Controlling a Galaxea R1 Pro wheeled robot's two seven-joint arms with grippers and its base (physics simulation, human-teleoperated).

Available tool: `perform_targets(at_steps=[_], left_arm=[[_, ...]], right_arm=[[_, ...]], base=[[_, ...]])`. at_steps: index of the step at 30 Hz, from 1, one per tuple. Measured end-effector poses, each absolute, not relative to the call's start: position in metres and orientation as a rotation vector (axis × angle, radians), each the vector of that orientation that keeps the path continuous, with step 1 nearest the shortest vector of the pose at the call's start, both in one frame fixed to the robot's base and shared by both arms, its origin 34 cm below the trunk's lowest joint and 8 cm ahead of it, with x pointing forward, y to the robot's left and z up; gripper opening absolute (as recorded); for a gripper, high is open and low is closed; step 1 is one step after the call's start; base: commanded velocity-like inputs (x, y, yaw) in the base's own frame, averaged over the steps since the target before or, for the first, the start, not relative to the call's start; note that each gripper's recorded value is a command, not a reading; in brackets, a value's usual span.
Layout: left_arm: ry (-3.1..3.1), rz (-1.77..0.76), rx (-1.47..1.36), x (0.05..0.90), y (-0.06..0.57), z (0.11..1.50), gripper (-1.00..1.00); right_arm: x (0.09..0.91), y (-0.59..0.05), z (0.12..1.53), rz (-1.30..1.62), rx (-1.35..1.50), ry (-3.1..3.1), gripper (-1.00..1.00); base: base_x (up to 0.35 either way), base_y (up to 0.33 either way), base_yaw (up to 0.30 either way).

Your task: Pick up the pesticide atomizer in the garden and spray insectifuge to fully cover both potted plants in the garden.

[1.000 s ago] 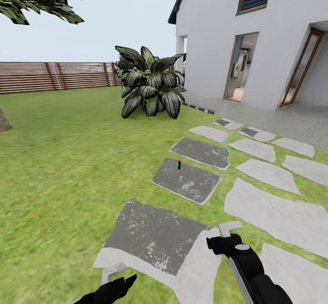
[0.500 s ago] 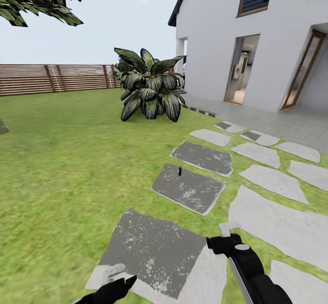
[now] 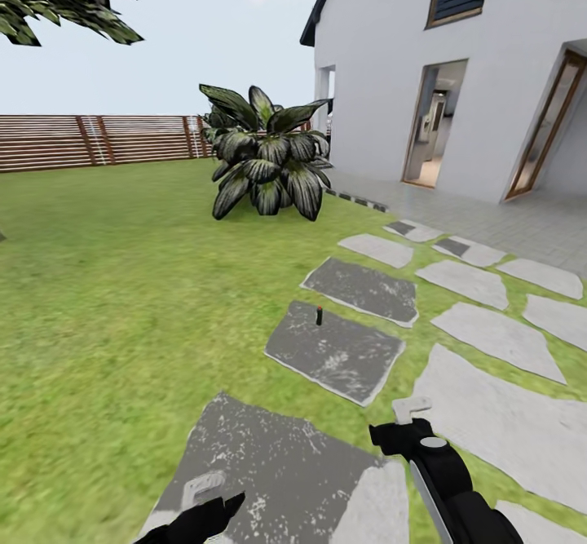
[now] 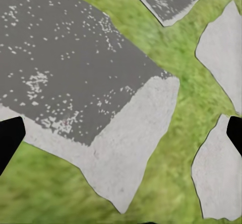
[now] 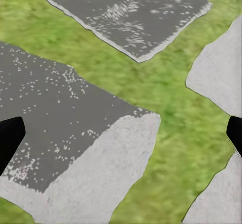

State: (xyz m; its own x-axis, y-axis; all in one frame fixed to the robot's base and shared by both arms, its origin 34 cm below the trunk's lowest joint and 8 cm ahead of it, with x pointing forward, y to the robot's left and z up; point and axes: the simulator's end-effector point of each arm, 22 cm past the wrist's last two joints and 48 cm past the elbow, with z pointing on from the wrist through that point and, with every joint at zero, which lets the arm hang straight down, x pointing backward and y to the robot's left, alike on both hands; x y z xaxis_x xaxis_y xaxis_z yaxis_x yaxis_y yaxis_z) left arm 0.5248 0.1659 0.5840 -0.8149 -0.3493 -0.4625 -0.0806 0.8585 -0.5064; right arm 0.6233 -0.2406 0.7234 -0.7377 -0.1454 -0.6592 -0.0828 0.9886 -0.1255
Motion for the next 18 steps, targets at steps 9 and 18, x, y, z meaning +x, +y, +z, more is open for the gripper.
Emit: perform_targets(at_steps=[9,18], left_arm=[[2.471,-0.641,-0.312,0.5248,0.1659,0.5839,1.00],[2.471,-0.640,-0.312,0.5250,0.1662,0.5839,1.00]], right_arm=[[0.6231,-0.2406,0.7232,-0.113,-0.158,2.405,1.00],[0.6234,-0.2404,0.7232,-0.113,-0.158,2.404,1.00]], base=[[0.320,-0.129,0.000],[0.320,-0.102,0.000]])
